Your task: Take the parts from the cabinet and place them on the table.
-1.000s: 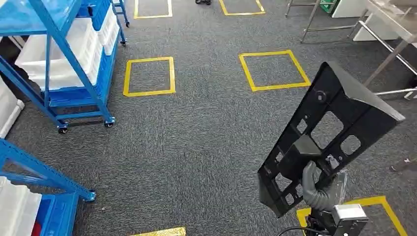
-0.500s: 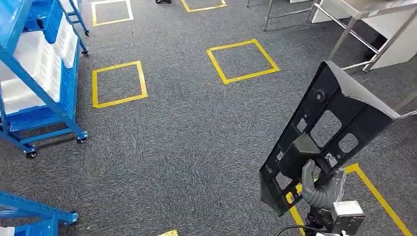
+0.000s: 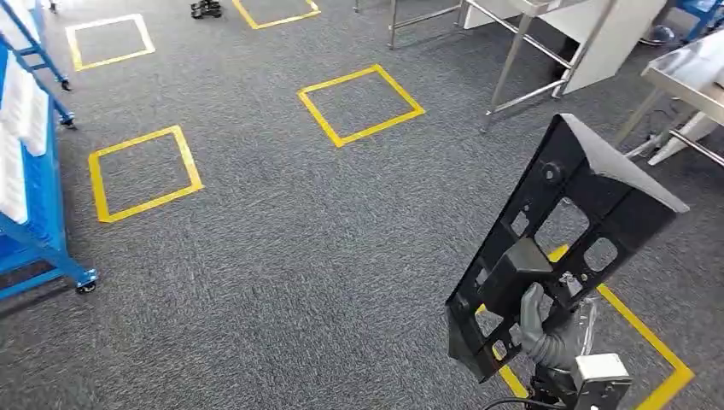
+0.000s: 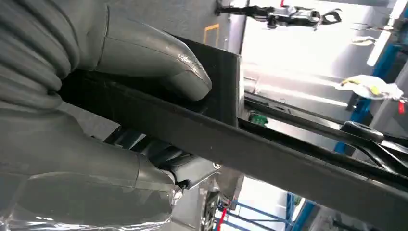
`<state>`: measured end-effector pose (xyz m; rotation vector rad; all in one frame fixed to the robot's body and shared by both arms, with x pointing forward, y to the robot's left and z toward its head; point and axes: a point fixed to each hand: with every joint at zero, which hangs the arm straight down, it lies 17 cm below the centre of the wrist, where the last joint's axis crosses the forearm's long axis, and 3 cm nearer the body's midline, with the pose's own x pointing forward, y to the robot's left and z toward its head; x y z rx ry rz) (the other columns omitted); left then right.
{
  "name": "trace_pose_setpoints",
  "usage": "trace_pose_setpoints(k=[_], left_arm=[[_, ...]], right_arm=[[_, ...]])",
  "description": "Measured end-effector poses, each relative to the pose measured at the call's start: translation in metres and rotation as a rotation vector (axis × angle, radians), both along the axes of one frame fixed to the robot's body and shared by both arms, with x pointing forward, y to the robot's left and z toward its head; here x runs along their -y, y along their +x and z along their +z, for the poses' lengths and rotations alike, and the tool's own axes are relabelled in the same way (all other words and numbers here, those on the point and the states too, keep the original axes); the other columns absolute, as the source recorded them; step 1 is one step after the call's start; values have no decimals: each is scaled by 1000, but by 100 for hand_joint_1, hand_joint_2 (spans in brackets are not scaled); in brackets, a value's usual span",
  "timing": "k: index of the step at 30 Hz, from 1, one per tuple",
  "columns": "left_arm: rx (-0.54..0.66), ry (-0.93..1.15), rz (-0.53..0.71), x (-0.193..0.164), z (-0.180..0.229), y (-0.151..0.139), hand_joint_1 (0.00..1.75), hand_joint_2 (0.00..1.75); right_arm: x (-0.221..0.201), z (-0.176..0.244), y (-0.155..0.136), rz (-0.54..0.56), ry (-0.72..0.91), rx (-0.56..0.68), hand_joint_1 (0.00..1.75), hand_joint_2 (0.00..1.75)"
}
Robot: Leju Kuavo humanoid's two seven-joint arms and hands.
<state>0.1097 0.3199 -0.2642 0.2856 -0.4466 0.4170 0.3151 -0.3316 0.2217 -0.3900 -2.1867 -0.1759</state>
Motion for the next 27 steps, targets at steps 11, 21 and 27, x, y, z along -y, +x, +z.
trace_pose_setpoints(k=[11, 21, 27], left_arm=[[8, 0, 4, -1, 0, -3, 0, 175], [13, -6, 0, 1, 0, -1, 0, 175], [13, -4, -1, -2, 0, -1, 0, 175]], right_arm=[[2, -2, -3, -10, -1, -6, 175, 175], [1, 0, -6, -10, -2, -4, 175, 175], [-1, 1, -5, -3, -12, -3, 175, 175]])
